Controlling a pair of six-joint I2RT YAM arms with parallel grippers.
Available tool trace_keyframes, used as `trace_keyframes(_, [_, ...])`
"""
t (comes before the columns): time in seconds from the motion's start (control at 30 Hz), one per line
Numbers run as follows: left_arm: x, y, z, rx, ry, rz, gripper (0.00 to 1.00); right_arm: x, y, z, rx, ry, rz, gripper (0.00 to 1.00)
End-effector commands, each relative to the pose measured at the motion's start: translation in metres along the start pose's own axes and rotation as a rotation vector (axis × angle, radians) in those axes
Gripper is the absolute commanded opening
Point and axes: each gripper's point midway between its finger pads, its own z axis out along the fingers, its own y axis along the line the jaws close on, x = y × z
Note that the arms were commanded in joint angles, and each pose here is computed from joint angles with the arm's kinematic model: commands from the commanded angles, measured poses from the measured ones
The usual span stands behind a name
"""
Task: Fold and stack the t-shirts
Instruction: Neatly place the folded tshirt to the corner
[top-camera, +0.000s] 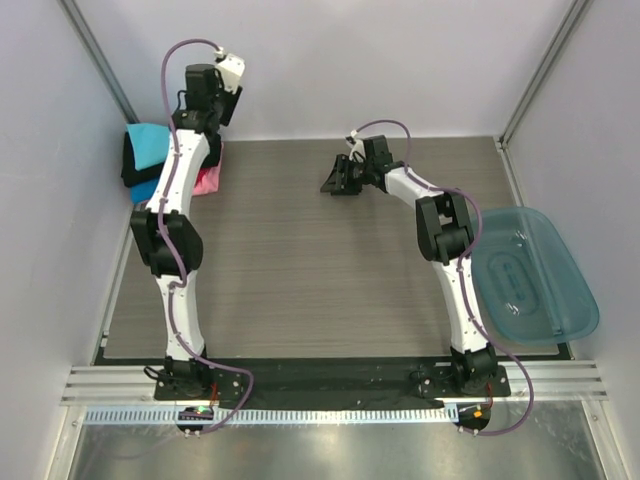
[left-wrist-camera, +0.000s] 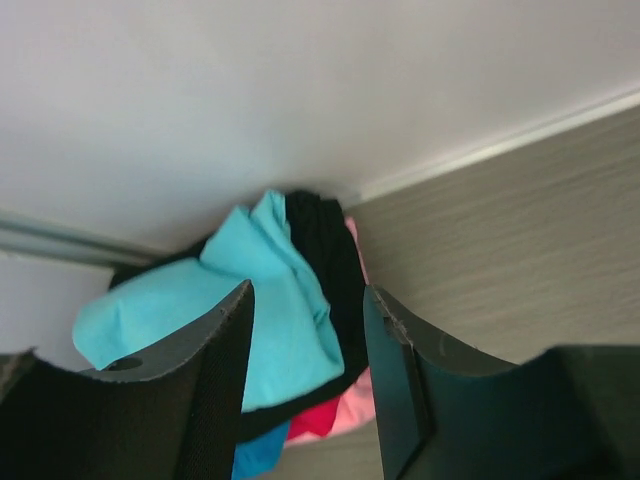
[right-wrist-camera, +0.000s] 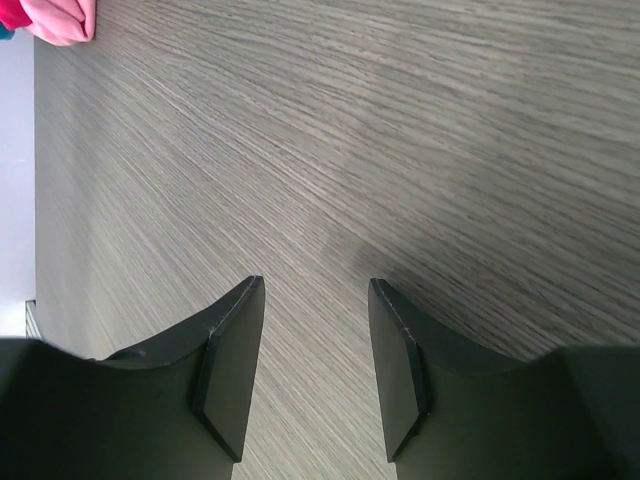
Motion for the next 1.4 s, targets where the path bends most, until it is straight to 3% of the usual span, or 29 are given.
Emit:
trace_keyframes(0.0, [0.049,0.010,-0.011,0.035,0.172,-0.077,0.49,-0.025,0.022,-0.025,-0.014,-0.055,-0.055,0.52])
trace_keyframes(0.4, [0.088,0.004,0.017,0.061,0.283,-0.025,0.50,-0.023,0.009,-0.014,-0.022,-0.046,-0.025,0.52])
trace_keyframes(0.87, [0.124,0.000,0.036,0.023,0.370,0.016,0.41,-0.029,-0.023,-0.028,0.004,-0.062,0.038,0.52])
trace_keyframes(1.0, [0.127,0.001,0.036,0.015,0.381,0.030,0.34,-0.028,-0.026,-0.027,0.003,-0.061,0.044,0.52])
trace_keyframes(1.17, [0.139,0.001,0.035,0.009,0.418,0.052,0.33,-0.028,-0.025,-0.026,0.000,-0.062,0.047,0.52])
trace_keyframes(1.37, [0.144,0.000,0.031,0.019,0.440,0.068,0.12,-0.028,-0.025,-0.028,0.001,-0.062,0.047,0.52])
